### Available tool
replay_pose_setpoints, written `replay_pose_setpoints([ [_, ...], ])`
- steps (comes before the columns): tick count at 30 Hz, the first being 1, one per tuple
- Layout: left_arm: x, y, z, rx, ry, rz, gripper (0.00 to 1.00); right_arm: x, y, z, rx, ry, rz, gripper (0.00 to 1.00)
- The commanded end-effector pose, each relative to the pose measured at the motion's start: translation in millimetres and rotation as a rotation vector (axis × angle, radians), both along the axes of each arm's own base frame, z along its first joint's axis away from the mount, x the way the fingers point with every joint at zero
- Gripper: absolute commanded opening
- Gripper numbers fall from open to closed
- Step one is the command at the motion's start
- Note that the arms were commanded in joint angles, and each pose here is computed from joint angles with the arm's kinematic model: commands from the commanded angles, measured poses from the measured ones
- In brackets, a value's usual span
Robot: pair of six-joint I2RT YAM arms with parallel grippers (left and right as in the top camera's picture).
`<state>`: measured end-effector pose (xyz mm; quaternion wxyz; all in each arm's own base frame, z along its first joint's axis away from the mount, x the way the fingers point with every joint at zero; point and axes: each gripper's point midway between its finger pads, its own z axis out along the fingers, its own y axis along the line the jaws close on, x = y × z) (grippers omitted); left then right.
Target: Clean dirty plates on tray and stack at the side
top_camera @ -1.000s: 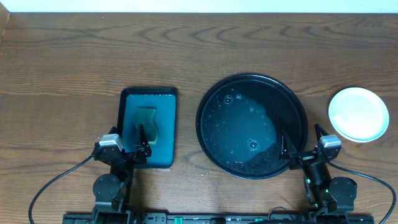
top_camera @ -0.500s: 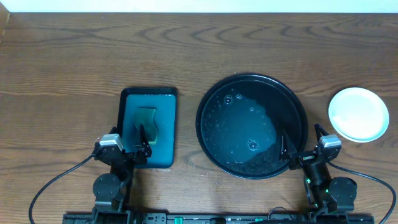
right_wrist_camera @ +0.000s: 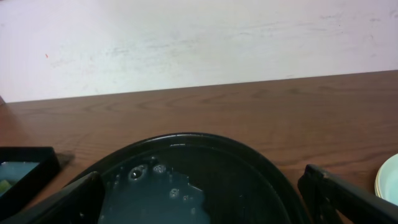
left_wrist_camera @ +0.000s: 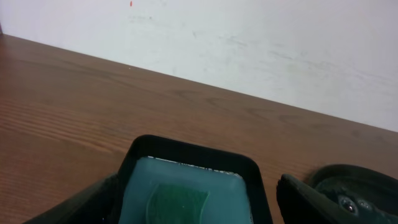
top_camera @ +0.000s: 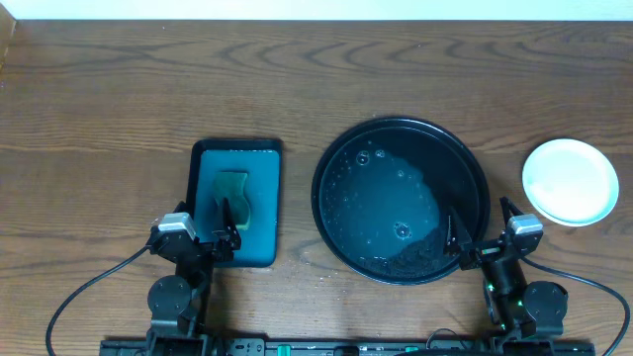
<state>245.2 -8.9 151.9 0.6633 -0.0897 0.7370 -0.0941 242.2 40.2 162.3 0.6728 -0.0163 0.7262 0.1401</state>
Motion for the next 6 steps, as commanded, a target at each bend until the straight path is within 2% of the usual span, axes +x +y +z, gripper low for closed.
replay_pose_setpoints([
  [1,-1.3,3.3,-17.2,0.026,0.06,0.014,0.79,-0.2,0.8,-0.4,-0.012,-0.005,0.003,0.99],
  [6,-1.3,3.3,-17.2,0.026,0.06,0.014,0.79,-0.2,0.8,-0.4,-0.012,-0.005,0.003,0.99],
])
